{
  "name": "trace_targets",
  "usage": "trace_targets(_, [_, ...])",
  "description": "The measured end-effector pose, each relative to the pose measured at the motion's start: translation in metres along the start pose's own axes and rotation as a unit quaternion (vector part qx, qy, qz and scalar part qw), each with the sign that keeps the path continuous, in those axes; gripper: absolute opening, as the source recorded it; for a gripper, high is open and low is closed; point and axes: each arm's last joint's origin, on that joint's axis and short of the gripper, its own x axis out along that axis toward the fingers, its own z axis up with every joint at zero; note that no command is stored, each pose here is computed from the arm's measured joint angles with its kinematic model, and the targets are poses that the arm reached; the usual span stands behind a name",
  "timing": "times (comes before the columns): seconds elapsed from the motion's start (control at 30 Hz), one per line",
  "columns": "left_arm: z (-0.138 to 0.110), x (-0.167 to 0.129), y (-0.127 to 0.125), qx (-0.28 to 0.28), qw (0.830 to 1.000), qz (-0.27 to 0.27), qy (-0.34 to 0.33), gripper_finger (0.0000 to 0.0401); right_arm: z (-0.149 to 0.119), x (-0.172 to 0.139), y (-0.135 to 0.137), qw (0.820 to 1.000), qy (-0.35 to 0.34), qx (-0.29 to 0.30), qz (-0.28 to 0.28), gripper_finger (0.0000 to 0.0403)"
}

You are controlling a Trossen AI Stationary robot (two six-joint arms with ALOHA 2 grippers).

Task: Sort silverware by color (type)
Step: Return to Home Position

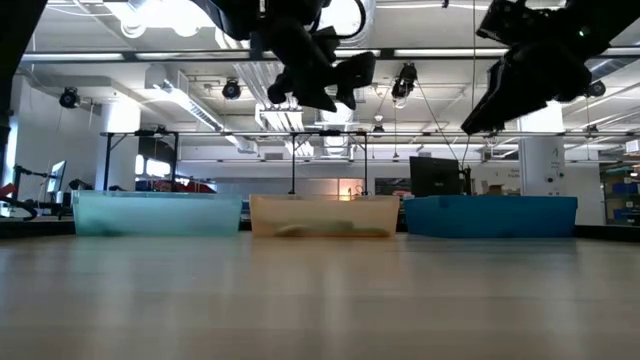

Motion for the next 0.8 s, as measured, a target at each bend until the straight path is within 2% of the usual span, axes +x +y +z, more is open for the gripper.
trace_targets(0.07, [0.003, -0.004, -0.001, -0.005, 1.0, -0.006, -0.005, 0.0157, -0.007, 0.004, 0.001, 1.0, 0.001, -0.023, -0.001, 0.0182])
trace_targets(0.2, [0.007, -0.016, -0.011, -0.009, 0.999, -0.046, -0.01, 0.0147, -0.017, 0.011, -0.001, 0.999, -0.033, -0.025, 0.001, 0.0182])
trace_targets(0.33, [0.006, -0.033, -0.022, 0.033, 0.996, -0.084, -0.005, 0.0141, -0.035, 0.021, -0.007, 0.998, -0.055, -0.002, -0.005, 0.0182])
trace_targets(0.53, [0.004, -0.068, -0.033, 0.081, 0.99, -0.115, 0.016, 0.0141, -0.062, 0.034, -0.013, 0.995, -0.083, 0.055, -0.005, 0.0182])
trace_targets(0.8, [0.018, -0.128, -0.039, 0.096, 0.99, -0.101, -0.017, 0.0141, -0.093, 0.042, -0.019, 0.989, -0.119, 0.093, -0.007, 0.0182])
